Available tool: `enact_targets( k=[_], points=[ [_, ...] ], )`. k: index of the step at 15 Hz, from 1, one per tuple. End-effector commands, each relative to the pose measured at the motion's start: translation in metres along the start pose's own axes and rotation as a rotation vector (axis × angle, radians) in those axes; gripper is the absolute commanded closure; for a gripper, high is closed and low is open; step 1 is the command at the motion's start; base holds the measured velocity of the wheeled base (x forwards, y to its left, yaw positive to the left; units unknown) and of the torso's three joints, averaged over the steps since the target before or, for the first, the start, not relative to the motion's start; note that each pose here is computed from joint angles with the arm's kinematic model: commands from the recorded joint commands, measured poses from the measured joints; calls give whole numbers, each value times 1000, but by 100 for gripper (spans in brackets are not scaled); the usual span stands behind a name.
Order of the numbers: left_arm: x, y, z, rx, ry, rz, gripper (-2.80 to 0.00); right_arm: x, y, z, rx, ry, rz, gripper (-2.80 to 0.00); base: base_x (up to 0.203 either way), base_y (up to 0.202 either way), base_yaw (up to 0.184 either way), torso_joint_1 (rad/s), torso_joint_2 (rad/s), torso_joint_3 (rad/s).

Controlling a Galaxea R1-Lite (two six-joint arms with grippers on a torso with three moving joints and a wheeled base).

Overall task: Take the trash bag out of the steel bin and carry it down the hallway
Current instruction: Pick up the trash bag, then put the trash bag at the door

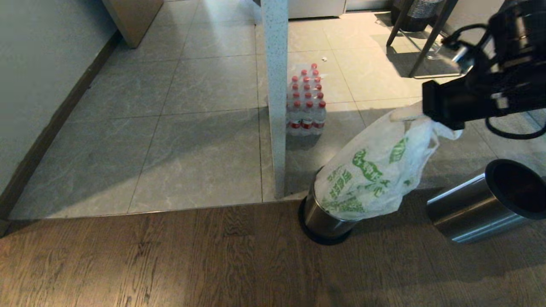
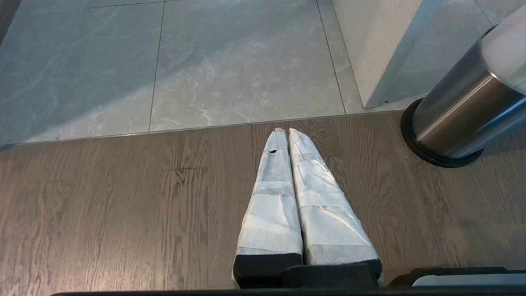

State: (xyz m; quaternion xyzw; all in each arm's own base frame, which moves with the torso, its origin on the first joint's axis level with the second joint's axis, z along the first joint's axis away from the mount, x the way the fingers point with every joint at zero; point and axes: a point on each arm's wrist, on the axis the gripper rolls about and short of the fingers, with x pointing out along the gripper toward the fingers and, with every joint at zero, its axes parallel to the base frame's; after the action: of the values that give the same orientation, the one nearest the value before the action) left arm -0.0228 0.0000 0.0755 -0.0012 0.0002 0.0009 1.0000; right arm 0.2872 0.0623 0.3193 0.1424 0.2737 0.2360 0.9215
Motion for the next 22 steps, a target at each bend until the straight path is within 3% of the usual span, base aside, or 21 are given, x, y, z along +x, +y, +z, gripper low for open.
enact_targets(
  k=[1,3,5,7,10,13,15,17,19,22],
  points=[
    [0,0,0,-1,0,0,0,-91,35,-8,-76,-166,44,0,0,0,0,0,0,0],
    [0,0,0,-1,0,0,0,-139,48,-30,-129,-238,50,0,0,0,0,0,0,0],
    [0,0,0,-1,0,1,0,-166,46,-63,-195,-254,6,0,0,0,0,0,0,0],
    [0,0,0,-1,0,0,0,-174,36,-105,-261,-191,-58,0,0,0,0,0,0,0],
    [0,0,0,-1,-1,0,0,-167,13,-178,-298,-51,-169,0,0,0,0,0,0,0],
    [0,0,0,-1,0,0,0,-158,-10,-251,-303,-39,-258,0,0,0,0,0,0,0],
    [0,0,0,-1,0,0,0,-150,-22,-289,-331,-110,-300,0,0,0,0,0,0,0],
    [0,0,0,-1,-2,0,0,-145,-31,-322,-392,-266,-328,0,0,0,0,0,0,0],
    [0,0,0,-1,0,0,0,-146,-33,-338,-424,-401,-342,0,0,0,0,0,0,0],
    [0,0,0,-1,0,0,0,-155,-30,-349,-392,-569,-334,0,0,0,0,0,0,0]
  ],
)
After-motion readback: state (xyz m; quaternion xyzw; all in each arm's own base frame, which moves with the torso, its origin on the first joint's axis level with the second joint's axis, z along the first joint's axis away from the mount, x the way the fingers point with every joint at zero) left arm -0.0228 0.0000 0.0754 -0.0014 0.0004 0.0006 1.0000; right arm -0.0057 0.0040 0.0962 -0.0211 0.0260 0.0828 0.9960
